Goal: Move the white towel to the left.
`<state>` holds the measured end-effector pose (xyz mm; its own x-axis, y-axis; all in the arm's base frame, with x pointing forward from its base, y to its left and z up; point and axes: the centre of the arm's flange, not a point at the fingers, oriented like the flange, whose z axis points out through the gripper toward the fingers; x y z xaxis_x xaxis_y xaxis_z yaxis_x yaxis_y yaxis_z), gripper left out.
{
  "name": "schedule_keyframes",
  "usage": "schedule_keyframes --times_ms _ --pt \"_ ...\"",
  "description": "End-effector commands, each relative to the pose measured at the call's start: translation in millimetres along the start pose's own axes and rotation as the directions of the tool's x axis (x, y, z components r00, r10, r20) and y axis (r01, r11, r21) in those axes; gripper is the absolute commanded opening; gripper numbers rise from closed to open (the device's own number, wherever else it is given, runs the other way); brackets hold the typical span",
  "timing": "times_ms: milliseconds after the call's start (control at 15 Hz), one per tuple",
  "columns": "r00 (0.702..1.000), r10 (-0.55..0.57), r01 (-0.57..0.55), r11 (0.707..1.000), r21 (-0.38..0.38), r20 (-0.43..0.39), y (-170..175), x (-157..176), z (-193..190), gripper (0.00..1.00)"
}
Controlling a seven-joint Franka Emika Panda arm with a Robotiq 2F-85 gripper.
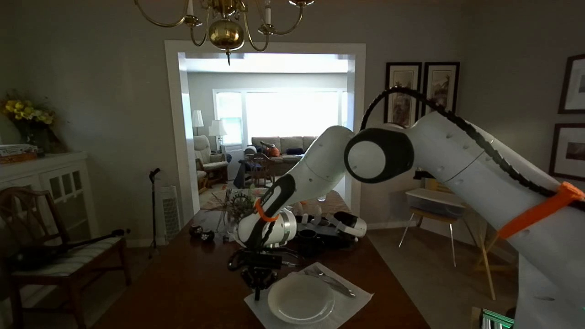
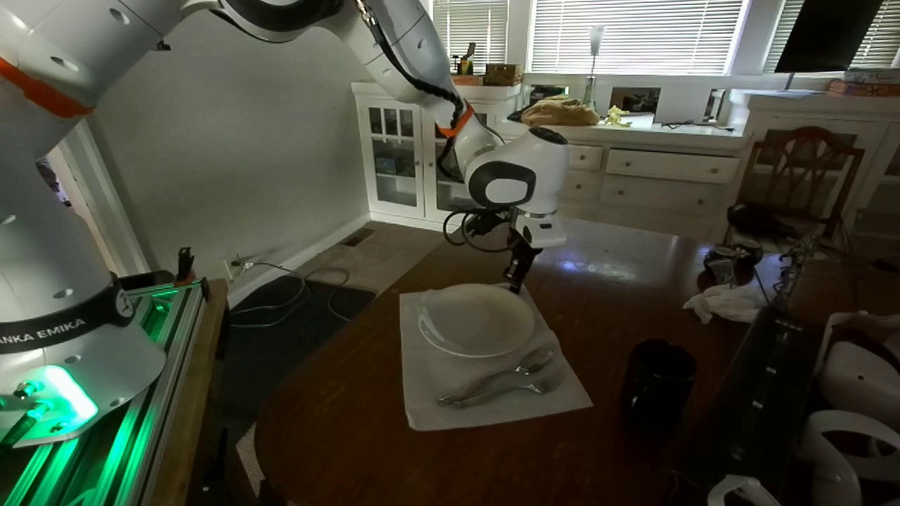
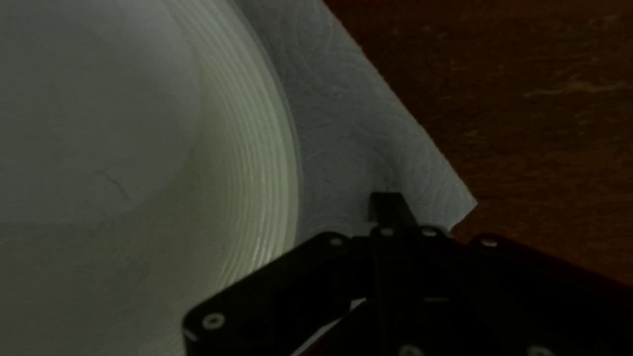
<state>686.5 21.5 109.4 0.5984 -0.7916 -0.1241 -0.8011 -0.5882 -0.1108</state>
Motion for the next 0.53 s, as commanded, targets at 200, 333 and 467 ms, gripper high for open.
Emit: schedule_keyframes --times_ms 200,333,467 --pt "0.995 0.091 -0.091 0.996 -0.005 -0.051 -17 39 23 0.0" --pt "0.991 0.121 -0.121 0.993 0.0 -0.062 -18 48 22 0.0" --pt "0.986 0.151 -0.151 0.988 0.001 -0.069 -16 58 22 0.0"
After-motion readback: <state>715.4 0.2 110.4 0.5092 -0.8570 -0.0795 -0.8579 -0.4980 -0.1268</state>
